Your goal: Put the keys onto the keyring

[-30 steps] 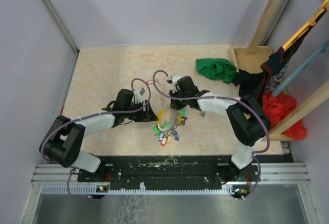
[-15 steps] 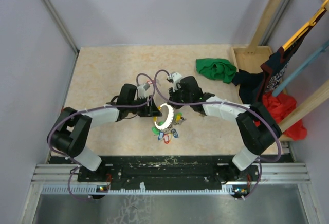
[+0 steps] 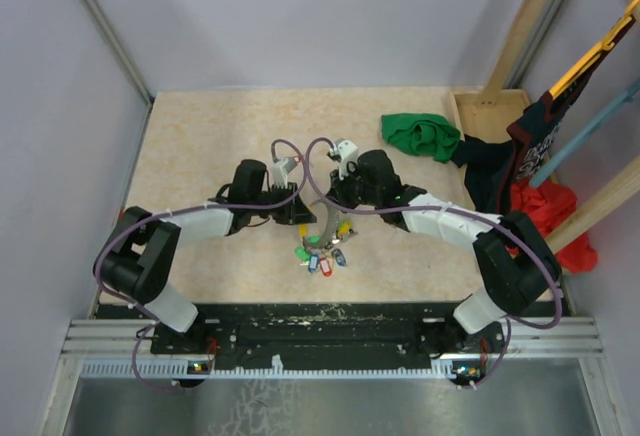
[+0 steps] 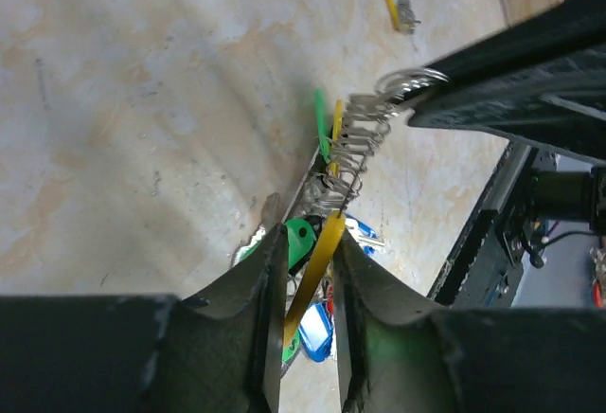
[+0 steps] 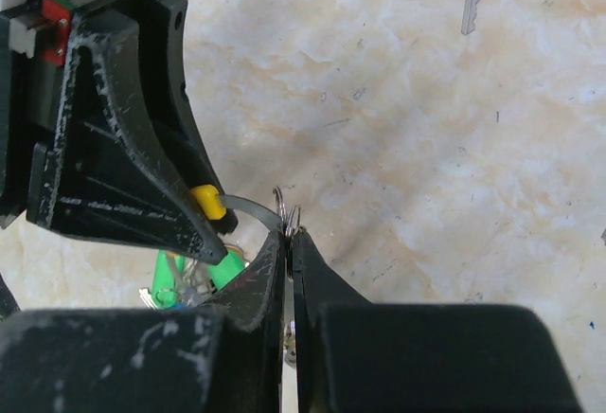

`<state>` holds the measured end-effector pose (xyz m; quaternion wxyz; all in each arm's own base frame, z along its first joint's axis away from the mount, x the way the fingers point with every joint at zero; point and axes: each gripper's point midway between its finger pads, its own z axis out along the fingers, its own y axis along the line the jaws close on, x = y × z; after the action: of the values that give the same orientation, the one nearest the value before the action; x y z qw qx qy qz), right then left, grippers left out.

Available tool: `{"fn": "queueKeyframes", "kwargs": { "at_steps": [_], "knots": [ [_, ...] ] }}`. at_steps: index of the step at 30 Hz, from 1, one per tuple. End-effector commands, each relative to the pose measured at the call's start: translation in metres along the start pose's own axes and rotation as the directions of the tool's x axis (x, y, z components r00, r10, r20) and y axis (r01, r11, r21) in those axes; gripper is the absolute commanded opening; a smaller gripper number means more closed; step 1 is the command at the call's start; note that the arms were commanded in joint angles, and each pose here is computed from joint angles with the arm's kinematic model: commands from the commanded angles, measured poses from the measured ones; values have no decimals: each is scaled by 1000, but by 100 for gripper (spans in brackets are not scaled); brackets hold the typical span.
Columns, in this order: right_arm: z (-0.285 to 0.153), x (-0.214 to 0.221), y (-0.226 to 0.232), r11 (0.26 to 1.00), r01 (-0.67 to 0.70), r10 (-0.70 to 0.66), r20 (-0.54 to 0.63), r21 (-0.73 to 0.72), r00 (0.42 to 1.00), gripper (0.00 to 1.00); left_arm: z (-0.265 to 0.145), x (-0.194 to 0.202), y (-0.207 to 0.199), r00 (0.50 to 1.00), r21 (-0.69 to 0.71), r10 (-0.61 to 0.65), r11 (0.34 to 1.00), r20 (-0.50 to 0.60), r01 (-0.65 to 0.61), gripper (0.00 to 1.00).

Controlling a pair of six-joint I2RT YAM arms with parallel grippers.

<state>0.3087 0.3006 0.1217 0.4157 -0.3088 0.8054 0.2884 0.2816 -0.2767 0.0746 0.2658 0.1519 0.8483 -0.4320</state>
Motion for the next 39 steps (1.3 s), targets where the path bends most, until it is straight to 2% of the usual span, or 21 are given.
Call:
{"fn": "queueKeyframes", "kwargs": {
  "at_steps": [1,3,6,12,21,22,26,30,39],
  "knots": [
    [-13,-39,19,996,66,-57,143,-58,988,0,-7,-12,-16,994,53,97,994,43,-99,22],
    [-18,-41,21,995,76,-65,159,-63,985,1,-12,-17,-18,989,40,142,989,48,-144,12],
    [-27,-46,24,993,96,-83,190,-63,978,13,-23,-26,-17,979,-28,200,980,44,-199,1],
    [-53,-64,27,990,140,-125,298,-28,946,34,-51,-38,-20,945,-166,328,931,-8,-325,1],
    [-66,-64,18,983,178,-184,380,51,907,52,-91,-64,-36,847,-293,499,794,-185,-532,0],
    [-66,-65,21,980,195,-195,395,39,898,57,-100,-72,-42,828,-305,523,770,-204,-561,0],
    [-64,-60,31,964,266,-239,427,-5,872,61,-109,-84,-50,801,-309,564,739,-203,-599,0],
    [-65,-58,33,960,281,-242,484,-9,841,66,-113,-89,-61,782,-285,585,729,-215,-623,0],
    [-59,-62,52,916,399,-289,613,-47,735,63,-112,-83,-70,769,-265,565,725,-298,-636,0]
  ]
}}
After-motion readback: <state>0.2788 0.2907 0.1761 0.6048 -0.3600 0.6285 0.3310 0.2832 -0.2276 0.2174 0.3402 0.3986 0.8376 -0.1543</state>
